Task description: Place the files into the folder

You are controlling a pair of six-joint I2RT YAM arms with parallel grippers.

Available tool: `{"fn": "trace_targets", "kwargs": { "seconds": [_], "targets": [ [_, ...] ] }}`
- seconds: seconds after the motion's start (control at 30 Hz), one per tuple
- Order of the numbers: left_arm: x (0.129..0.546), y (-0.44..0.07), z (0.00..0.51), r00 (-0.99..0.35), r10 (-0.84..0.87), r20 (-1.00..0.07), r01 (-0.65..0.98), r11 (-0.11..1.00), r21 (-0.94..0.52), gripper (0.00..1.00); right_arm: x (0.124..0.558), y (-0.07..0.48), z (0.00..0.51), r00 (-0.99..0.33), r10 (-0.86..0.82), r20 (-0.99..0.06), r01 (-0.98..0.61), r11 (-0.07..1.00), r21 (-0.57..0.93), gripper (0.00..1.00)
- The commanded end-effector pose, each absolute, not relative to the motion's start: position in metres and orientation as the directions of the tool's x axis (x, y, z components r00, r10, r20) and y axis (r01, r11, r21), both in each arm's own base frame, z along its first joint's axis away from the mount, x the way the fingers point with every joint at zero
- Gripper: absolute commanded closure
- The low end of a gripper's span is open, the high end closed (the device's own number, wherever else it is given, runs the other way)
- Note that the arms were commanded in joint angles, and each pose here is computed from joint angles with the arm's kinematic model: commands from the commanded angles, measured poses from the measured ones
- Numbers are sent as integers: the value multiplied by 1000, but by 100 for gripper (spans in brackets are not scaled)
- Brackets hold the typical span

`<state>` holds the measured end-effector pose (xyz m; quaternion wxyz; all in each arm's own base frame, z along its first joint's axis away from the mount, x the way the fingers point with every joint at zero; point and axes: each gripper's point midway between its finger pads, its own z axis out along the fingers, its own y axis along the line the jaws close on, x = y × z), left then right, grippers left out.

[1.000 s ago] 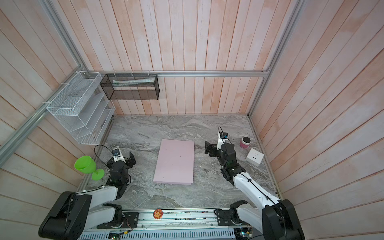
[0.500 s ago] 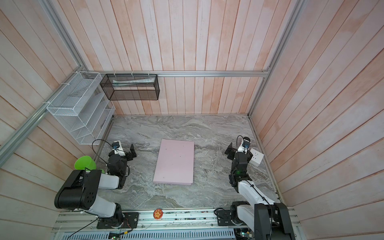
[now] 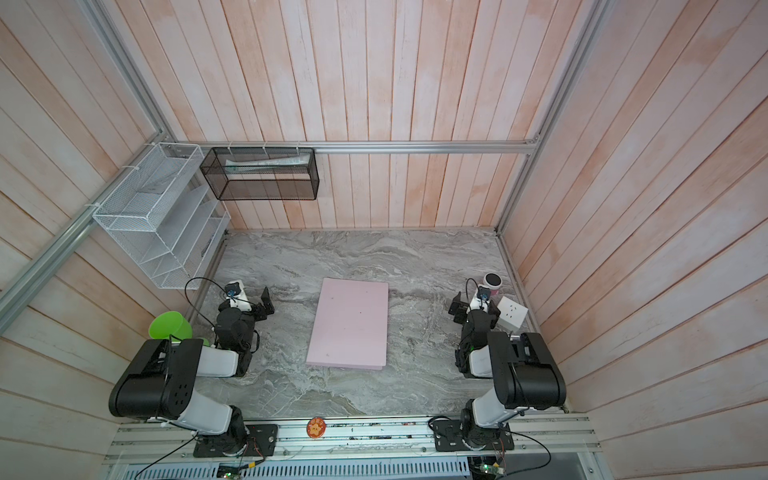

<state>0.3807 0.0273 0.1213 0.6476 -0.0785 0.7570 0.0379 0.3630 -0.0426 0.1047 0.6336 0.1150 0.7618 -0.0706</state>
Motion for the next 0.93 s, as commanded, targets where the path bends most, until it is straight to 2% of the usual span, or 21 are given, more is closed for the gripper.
{"fn": "trace_targets", "kwargs": {
  "seconds": [0.0,0.07,0.6,0.9],
  "targets": [
    [385,27,129,-130,-60,-990,-161,986,-39,0,371,-40,124,-132,52,-990,245,969,19,2],
    [385,27,129,-131,-60,-990,-160,986,-38,0,369,-41,128,-101,57,-993,251,968,30,2],
    [386,27,129,-130,-60,-990,-159,987,-38,0,371,-41,125,-123,61,-991,242,970,30,2],
    [390,21,127,-151,-55,-987,-106,994,-39,0,372,-40,125,-128,63,-990,225,974,33,2]
  ]
}}
